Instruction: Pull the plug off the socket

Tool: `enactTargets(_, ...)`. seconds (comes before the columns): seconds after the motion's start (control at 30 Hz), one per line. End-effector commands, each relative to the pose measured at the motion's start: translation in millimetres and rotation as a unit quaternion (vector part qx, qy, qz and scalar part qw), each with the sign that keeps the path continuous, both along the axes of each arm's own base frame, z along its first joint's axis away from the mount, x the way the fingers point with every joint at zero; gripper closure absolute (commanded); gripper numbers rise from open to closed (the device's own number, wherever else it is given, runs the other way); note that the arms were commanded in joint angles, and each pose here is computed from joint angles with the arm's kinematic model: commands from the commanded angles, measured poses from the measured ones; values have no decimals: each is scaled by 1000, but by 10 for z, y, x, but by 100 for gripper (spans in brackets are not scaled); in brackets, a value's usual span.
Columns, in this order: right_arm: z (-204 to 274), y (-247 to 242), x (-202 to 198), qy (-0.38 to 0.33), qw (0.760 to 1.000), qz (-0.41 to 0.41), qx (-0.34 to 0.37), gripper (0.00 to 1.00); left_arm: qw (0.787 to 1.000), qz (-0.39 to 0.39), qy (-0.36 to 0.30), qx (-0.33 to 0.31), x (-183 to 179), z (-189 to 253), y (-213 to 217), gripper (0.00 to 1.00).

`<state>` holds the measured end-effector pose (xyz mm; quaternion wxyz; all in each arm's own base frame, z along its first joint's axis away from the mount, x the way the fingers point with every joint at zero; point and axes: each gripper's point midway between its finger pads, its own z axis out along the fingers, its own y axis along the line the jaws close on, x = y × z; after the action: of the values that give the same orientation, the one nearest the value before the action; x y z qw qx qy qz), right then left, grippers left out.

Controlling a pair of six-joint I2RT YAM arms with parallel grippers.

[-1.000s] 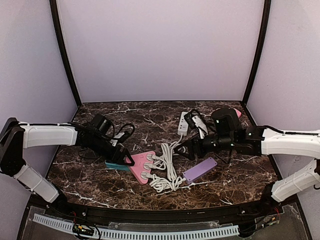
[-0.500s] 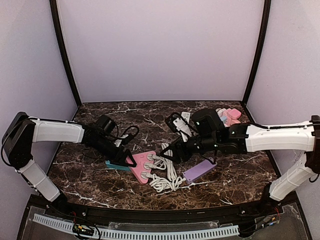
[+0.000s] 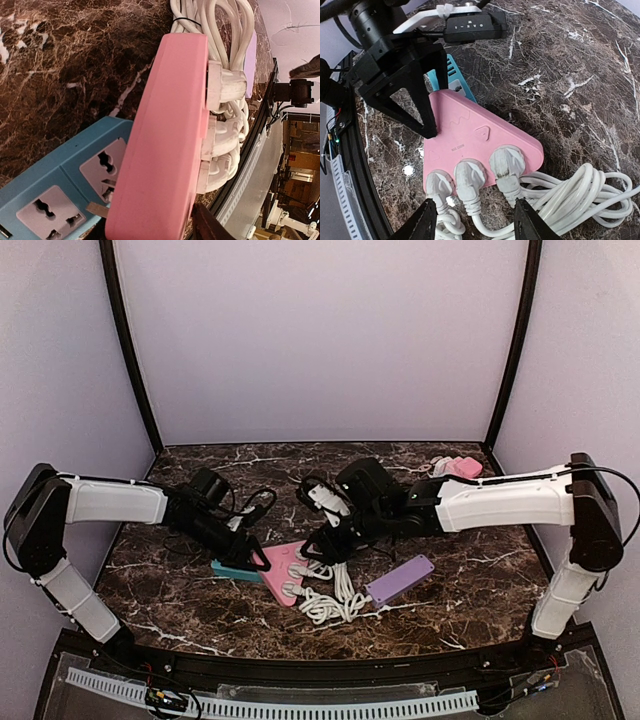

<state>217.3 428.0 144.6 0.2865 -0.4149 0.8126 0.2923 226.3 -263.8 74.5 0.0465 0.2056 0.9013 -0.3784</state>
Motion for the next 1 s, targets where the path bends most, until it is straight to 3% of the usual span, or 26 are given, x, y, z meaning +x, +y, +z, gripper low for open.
enactTargets(0.0,-82,75,54,-26,999,22,-33,51,1000,-9,-15,-22,74,107,-70,57)
enactTargets(0.37,-292,139,152,-51,996,40,-67,60,1000,-10,-4,-21,63,63,-75,71)
enactTargets(0.83,-458,48,269,-84,991,21,-100,62,1000,-9,0,-12,65,15,-60,74)
enactTargets(0.97,-506,79,257,-91,990,33,-105,59,1000,-8,1,-9,64,3,-54,75)
